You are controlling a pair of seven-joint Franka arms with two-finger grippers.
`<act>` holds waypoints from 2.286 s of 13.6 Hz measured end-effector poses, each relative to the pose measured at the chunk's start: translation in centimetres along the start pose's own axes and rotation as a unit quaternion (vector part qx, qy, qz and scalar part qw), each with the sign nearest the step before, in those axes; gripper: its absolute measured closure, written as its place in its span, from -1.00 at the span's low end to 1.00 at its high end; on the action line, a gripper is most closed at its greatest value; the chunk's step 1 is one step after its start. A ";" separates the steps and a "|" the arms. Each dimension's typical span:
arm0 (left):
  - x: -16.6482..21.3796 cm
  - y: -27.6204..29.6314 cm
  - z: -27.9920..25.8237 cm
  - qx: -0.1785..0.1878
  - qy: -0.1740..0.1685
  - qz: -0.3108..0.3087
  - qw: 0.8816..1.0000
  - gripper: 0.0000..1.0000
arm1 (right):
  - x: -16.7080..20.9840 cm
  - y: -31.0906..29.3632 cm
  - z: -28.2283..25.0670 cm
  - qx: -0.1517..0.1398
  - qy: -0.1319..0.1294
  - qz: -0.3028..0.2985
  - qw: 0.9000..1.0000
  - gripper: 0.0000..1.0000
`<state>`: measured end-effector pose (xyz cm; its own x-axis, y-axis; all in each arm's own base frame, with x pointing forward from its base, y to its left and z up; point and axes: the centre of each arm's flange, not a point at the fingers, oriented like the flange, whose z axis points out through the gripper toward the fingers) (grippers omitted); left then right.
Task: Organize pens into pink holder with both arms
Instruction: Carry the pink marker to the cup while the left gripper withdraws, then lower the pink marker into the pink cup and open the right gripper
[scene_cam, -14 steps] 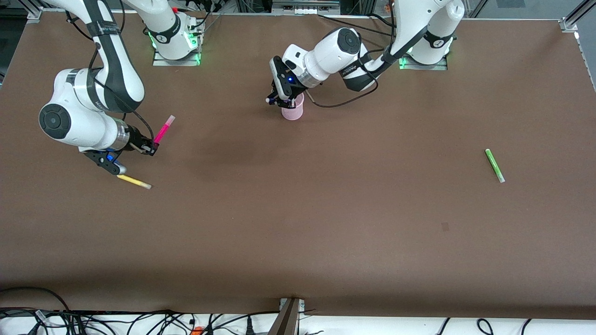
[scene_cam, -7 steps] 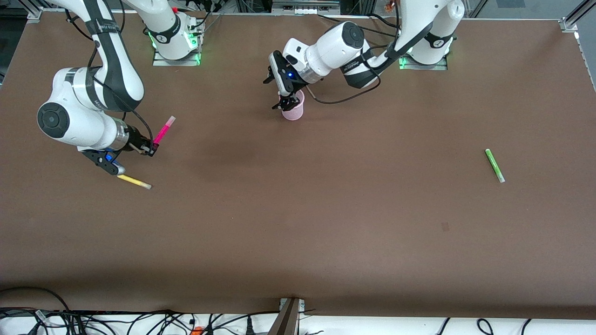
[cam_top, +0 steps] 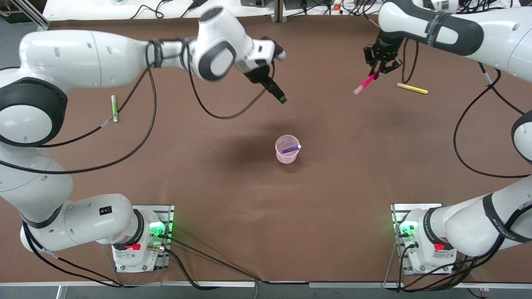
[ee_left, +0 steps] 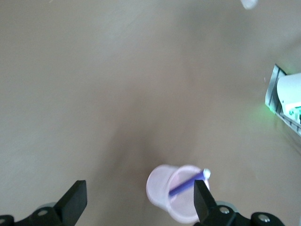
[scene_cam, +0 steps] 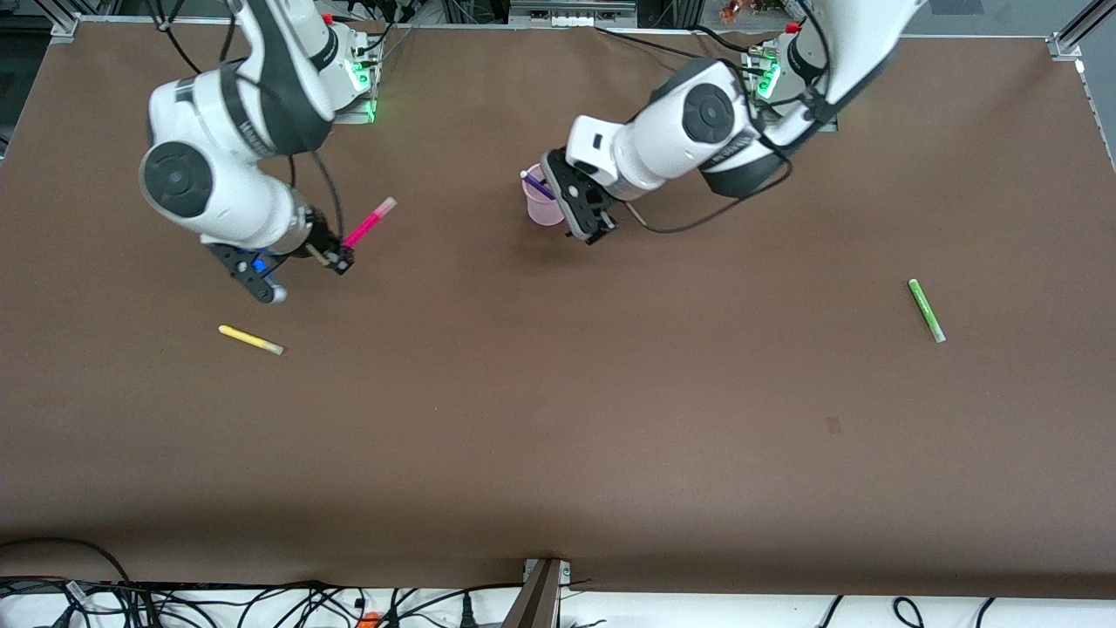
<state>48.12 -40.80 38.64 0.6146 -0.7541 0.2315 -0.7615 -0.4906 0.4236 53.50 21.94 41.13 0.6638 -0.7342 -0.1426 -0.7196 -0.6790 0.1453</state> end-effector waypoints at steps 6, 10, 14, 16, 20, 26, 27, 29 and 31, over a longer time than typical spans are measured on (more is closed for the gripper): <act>-7.0 -15.7 -5.9 0.006 -0.126 -0.148 0.981 -1.00 | -14.6 -4.1 2.4 -0.024 0.122 0.064 0.990 0.65; -11.3 -22.8 -15.2 0.085 -0.177 -0.213 0.957 -1.00 | -22.3 -5.3 4.8 -0.007 0.225 0.067 0.972 0.65; -15.9 -24.6 -27.5 0.154 -0.166 -0.323 0.919 -1.00 | -26.6 -6.4 8.3 0.017 0.295 0.091 0.951 0.65; -18.0 -23.9 -31.8 0.181 -0.144 -0.358 0.904 -1.00 | -27.6 -7.1 9.0 0.025 0.301 0.103 0.948 0.65; -20.1 -22.3 -37.2 0.222 -0.095 -0.408 0.881 -1.00 | -29.9 -7.4 10.3 0.038 0.316 0.114 0.941 0.65; -23.0 -20.9 -38.3 0.284 -0.034 -0.440 0.851 -1.00 | -33.5 -6.2 11.7 0.034 0.331 0.115 0.936 0.65; -23.1 -19.8 -38.4 0.286 -0.031 -0.438 0.852 -1.00 | -33.8 -6.1 12.1 0.030 0.335 0.113 0.935 0.65; -22.8 -18.2 -38.6 0.290 -0.026 -0.431 0.854 -1.00 | -34.1 -6.1 13.5 0.020 0.342 0.111 0.933 0.65; -22.2 -17.6 -38.4 0.291 -0.025 -0.424 0.857 -1.00 | -34.3 -6.1 14.8 0.014 0.348 0.112 0.931 0.65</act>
<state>55.85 1.34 59.68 0.9995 -0.0286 0.0124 -0.0273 -0.9954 -0.0914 32.14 51.37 30.66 0.4600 -0.6906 0.5581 -0.8549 -0.5143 0.0682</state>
